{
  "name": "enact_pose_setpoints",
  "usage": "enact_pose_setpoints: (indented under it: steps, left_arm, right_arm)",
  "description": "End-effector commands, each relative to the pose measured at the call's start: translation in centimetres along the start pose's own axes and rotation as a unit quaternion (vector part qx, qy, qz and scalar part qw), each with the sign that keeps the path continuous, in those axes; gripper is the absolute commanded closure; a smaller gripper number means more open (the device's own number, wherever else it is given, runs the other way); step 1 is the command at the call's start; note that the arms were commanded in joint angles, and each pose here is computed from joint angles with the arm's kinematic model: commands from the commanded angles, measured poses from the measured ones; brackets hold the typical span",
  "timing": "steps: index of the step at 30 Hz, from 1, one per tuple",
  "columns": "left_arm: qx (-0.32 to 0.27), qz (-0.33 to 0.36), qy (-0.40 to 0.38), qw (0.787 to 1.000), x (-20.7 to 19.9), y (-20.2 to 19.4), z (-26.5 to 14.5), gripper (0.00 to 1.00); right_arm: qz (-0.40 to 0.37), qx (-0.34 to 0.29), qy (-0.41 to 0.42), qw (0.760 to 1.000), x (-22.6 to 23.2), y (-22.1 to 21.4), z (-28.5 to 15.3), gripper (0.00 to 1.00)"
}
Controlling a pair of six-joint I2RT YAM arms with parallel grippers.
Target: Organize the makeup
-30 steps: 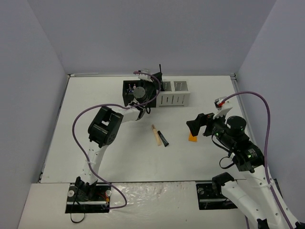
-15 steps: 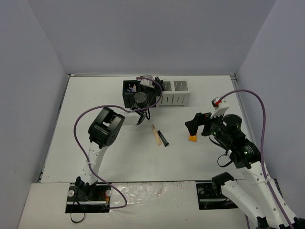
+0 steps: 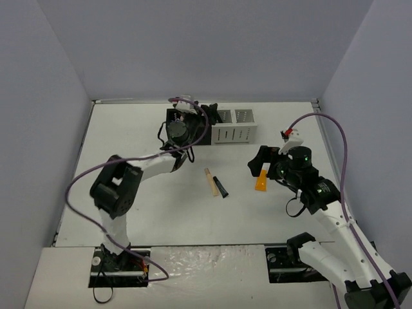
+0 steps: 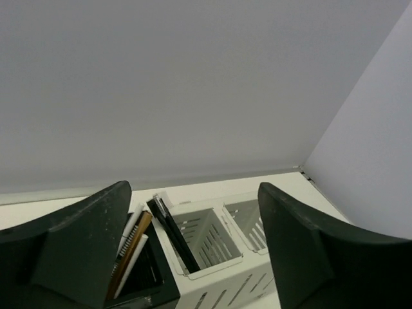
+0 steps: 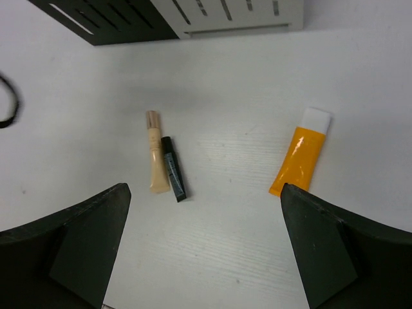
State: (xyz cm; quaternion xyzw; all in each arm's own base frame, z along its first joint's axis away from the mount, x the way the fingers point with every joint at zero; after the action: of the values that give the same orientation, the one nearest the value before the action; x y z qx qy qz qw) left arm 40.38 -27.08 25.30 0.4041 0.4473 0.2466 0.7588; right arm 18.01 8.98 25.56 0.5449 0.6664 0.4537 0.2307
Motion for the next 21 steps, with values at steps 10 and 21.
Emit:
enact_pose_setpoints:
  steps: [10,21]
  left_arm:
    - [0.147,0.107,0.143,0.973,-3.5,15.7,-13.0,0.05]
    - [0.285,0.148,0.219,0.921,-0.3,14.7,-24.1,0.03]
  right_arm:
    - [0.045,0.105,-0.187,0.976,-3.2,-4.0,7.3,0.02]
    - [0.026,0.16,-0.226,0.96,-4.5,-5.7,12.9,0.1]
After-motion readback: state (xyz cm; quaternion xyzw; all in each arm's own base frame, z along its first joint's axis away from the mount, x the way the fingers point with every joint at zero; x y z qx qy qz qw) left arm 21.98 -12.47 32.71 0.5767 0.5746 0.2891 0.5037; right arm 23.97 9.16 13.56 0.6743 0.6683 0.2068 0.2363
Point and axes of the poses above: each gripper's point midway between its finger pads, its own z axis out along the fingers, its own x axis along the line the jaws close on, y = z × x, the point moved 10 cm from there along -z, back along the fingers, and after that the axes turned 12 degrees about -z, right-handed, at the moved point
